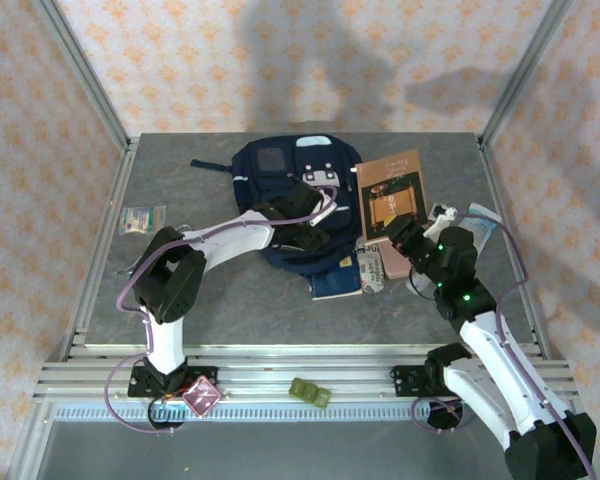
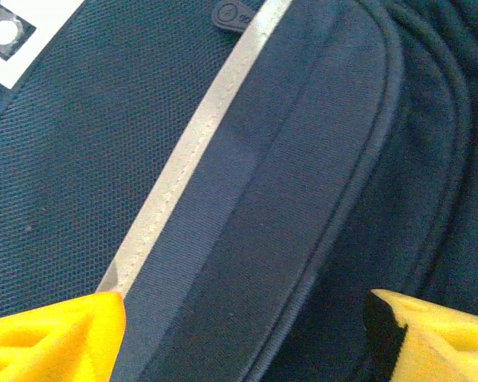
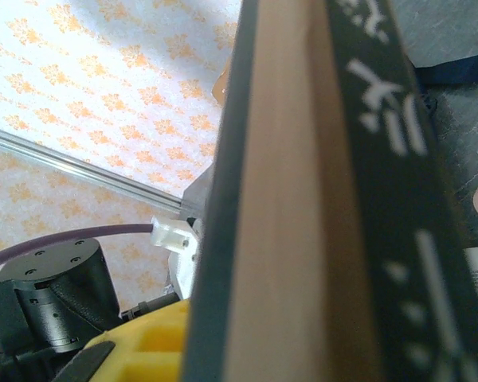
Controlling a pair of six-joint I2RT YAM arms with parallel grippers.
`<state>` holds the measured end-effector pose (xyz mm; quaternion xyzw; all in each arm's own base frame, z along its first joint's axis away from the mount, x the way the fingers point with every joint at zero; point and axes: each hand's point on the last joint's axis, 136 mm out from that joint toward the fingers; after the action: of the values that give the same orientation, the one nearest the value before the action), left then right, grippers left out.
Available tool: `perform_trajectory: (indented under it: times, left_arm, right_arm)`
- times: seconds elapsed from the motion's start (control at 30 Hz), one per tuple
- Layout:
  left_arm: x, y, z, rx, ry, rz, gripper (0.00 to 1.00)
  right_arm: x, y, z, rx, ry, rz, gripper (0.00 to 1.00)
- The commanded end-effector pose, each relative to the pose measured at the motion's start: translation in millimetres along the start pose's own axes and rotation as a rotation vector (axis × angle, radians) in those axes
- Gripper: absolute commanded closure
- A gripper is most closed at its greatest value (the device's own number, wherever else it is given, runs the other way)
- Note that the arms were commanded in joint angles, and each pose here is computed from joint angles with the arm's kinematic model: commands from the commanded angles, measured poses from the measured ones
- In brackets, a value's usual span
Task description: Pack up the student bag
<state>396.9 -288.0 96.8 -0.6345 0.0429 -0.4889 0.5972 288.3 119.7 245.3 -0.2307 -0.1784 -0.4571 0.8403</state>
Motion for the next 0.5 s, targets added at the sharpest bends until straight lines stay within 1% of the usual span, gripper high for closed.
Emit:
perform_trajectory:
  times: [0.0,0.03,0.13,0.2,0.23,0.27,0.3,0.33,0.37,0.4,0.43,0.47]
  left_arm:
    - [-9.8,-1.8,-15.8,-0.064,0.039,0.016,0.18]
    - [-9.2,-1.1,-14.2,-0.049,0.036,0.010,0.18]
    - [-5.8,5.9,7.6,0.082,0.020,0.008,0.20]
    - [-10.3,18.4,23.1,0.182,0.031,0.038,0.23]
    - [-9.1,20.1,29.5,0.220,0.026,0.038,0.27]
    - [-7.5,21.7,33.6,0.249,0.028,0.034,0.32]
    - [-3.0,21.3,37.3,0.268,0.023,0.017,0.40]
    - [1.8,20.1,38.5,0.272,0.018,-0.001,0.50]
    - [6.4,19.7,37.7,0.264,0.020,-0.018,0.59]
    - [10.1,19.6,35.8,0.252,0.025,-0.027,0.65]
    - [12.8,19.9,34.6,0.242,0.026,-0.031,0.69]
    - [14.5,21.2,34.4,0.234,0.032,-0.027,0.79]
  right_arm:
    - [17.5,-1.4,29.0,0.113,-0.036,-0.059,1.00]
    - [16.9,-0.4,28.3,0.111,-0.034,-0.056,1.00]
    - [15.1,-0.3,29.3,0.124,-0.025,-0.050,1.00]
    - [15.8,-1.6,30.8,0.129,-0.024,-0.053,1.00]
    - [16.3,-2.5,32.2,0.133,-0.025,-0.055,1.00]
    - [16.0,-3.4,33.0,0.135,-0.025,-0.053,1.00]
    - [16.2,-4.1,32.8,0.133,-0.026,-0.055,1.00]
    - [16.1,-4.7,31.9,0.128,-0.027,-0.056,1.00]
    - [16.0,-5.1,30.5,0.121,-0.027,-0.057,1.00]
    - [15.7,-5.7,29.3,0.118,-0.027,-0.059,1.00]
    - [15.1,-5.9,27.6,0.112,-0.026,-0.059,1.00]
    - [14.8,-6.1,25.8,0.106,-0.025,-0.061,1.00]
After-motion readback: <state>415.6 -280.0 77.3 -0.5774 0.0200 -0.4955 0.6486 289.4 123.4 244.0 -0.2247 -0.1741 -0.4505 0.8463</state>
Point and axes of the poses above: each hand's point on the last joint's axis, 136 mm out from that joint toward the fingers, its own y axis out along the fingers, its own z axis along the line the jaws close on, x = y × z, and after that the axes turned 1 degree about y, right-handed
